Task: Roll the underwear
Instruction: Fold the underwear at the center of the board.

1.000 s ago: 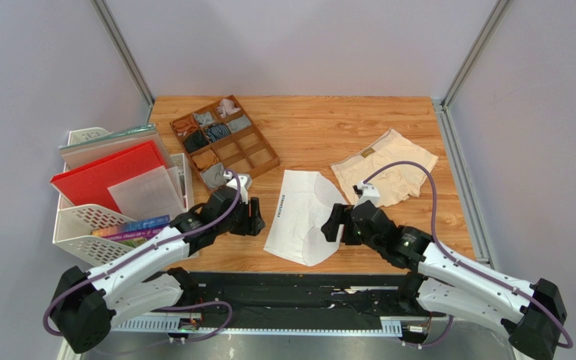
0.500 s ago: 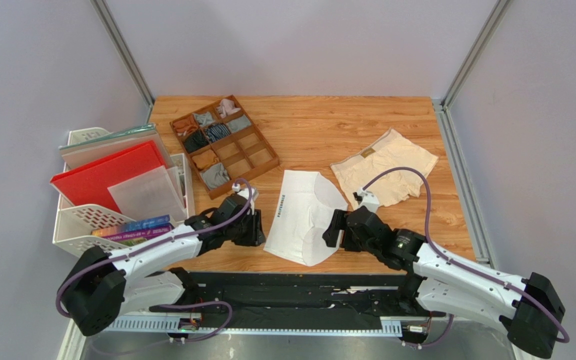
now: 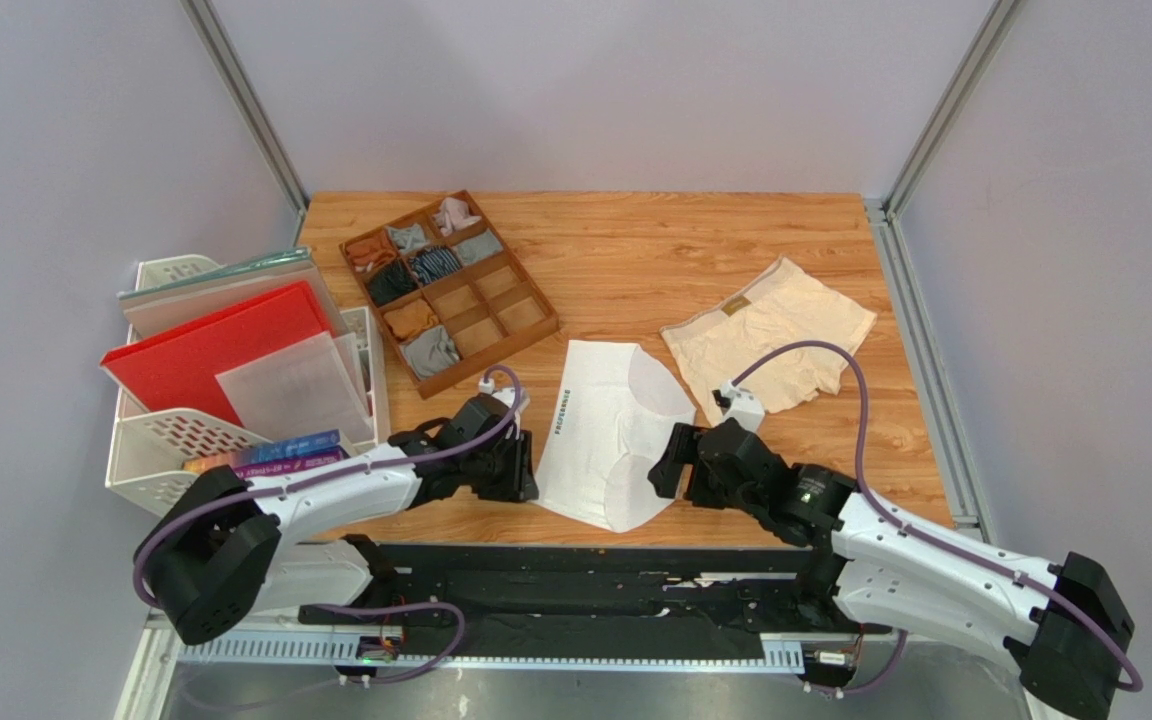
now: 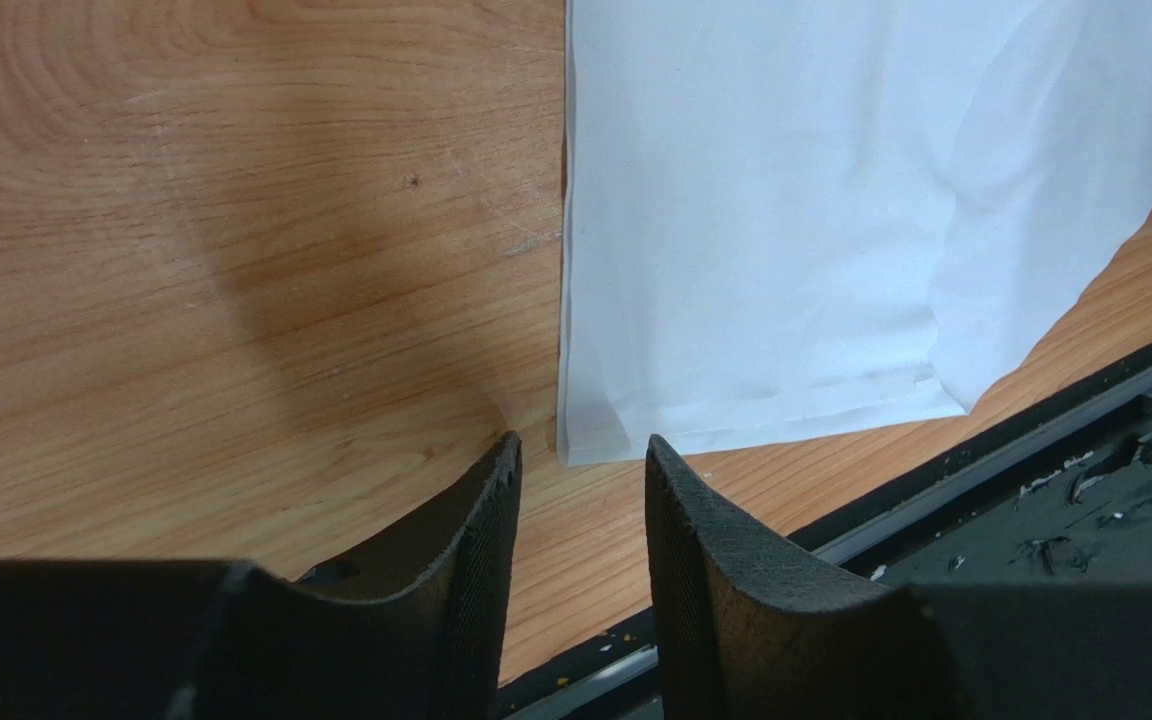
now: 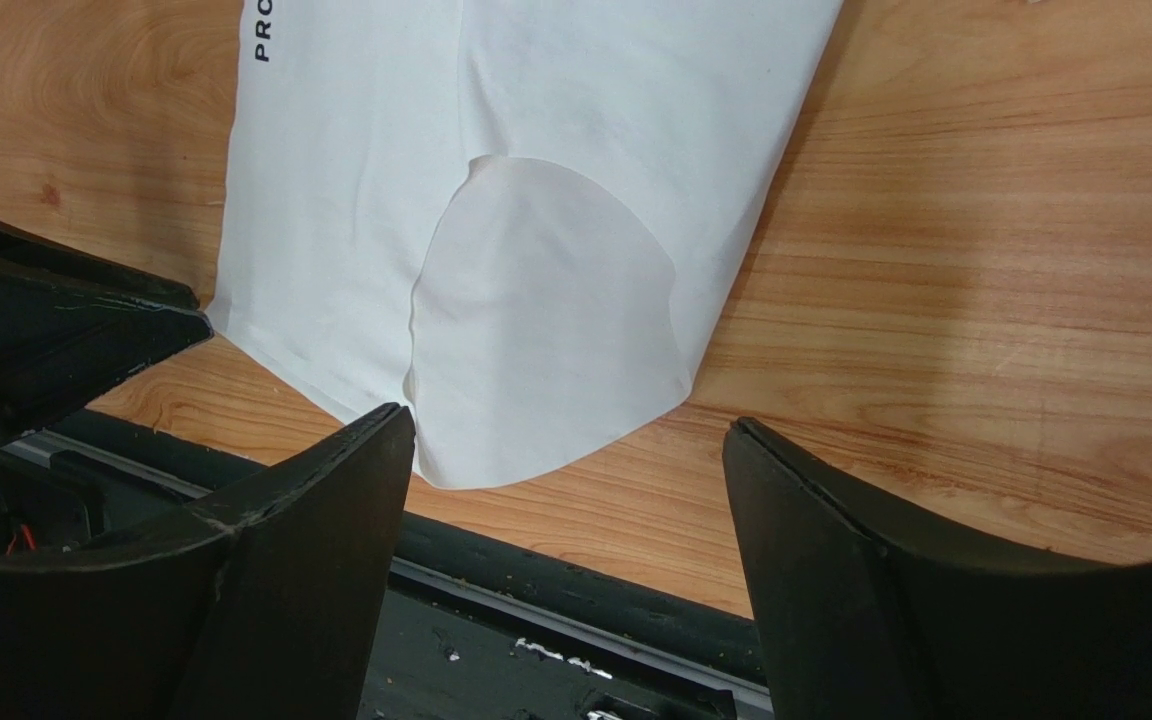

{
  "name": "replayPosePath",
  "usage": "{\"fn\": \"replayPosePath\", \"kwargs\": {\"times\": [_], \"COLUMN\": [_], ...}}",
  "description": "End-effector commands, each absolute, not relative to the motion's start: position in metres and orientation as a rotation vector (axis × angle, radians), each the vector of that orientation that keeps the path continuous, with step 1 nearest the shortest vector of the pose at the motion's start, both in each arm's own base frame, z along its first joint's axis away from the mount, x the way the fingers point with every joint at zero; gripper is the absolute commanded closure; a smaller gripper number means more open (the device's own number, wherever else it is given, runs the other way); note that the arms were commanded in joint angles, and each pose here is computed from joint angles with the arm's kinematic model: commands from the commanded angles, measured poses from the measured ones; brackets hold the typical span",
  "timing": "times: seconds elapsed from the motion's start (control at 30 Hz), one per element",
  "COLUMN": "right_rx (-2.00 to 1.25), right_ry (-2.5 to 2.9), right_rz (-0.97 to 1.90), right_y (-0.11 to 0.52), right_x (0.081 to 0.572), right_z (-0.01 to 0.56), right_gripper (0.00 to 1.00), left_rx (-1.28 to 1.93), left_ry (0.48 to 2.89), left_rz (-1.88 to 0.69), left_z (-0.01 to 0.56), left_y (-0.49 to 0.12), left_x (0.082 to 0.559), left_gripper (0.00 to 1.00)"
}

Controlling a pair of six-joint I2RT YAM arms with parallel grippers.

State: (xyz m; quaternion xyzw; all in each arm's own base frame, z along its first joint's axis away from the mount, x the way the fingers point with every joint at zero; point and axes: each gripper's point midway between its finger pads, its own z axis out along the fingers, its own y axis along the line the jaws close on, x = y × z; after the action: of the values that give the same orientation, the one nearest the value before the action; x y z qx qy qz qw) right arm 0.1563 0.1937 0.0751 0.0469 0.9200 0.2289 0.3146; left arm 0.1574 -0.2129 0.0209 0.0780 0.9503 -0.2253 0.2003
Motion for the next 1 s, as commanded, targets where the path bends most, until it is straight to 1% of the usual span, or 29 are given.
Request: {"fn": "replayPosePath", "kwargs": {"times": [0.0,0.07,0.23,0.3,0.37,0.43,0.57,0.6,0.7,0.87,0.93,0.97], "right_rx": [0.164,0.165,0.166,0.17,0.169,0.163,0.127,0.118,0.093,0.058,0.019,0.013], "right_ry": [2.381,2.379,2.383,2.382,2.385,2.389,2.386,2.386,2.382,2.424,2.432,2.452], "right_rz": [0.623,0.623,0.624,0.624,0.621,0.62,0.617,0.621,0.659,0.651,0.663,0.618], "right_y": [0.195,0.195,0.195,0.195,0.195,0.195,0.198,0.201,0.212,0.233,0.246,0.249], "right_x": [0.162,0.162,0.161,0.162,0.162,0.161,0.159,0.158,0.152,0.135,0.128,0.127], "right_z": [0.082,0.083,0.081,0.081,0.08,0.079,0.081,0.084,0.09,0.081,0.081,0.073], "right_gripper": [0.2,0.2,0.2,0.2,0.2,0.2,0.2,0.2,0.21,0.31,0.32,0.34], "left_rx": [0.222,0.219,0.21,0.207,0.206,0.206,0.206,0.204,0.209,0.204,0.201,0.201], "left_ry": [2.673,2.688,2.717,2.716,2.719,2.722,2.723,2.722,2.711,2.695,2.693,2.688], "left_rz": [-0.659,-0.654,-0.598,-0.58,-0.582,-0.58,-0.565,-0.567,-0.596,-0.621,-0.627,-0.634], "left_z": [0.018,0.013,0.006,0.005,0.004,0.004,0.002,0.002,0.004,0.008,0.008,0.009], "left_y": [-0.22,-0.218,-0.211,-0.208,-0.208,-0.209,-0.208,-0.208,-0.212,-0.216,-0.216,-0.216], "left_x": [0.152,0.149,0.145,0.146,0.145,0.145,0.145,0.145,0.146,0.147,0.147,0.147], "left_gripper": [0.59,0.63,0.64,0.71,0.74,0.75,0.94,1.0,1.0,1.0,1.0,1.0]}}
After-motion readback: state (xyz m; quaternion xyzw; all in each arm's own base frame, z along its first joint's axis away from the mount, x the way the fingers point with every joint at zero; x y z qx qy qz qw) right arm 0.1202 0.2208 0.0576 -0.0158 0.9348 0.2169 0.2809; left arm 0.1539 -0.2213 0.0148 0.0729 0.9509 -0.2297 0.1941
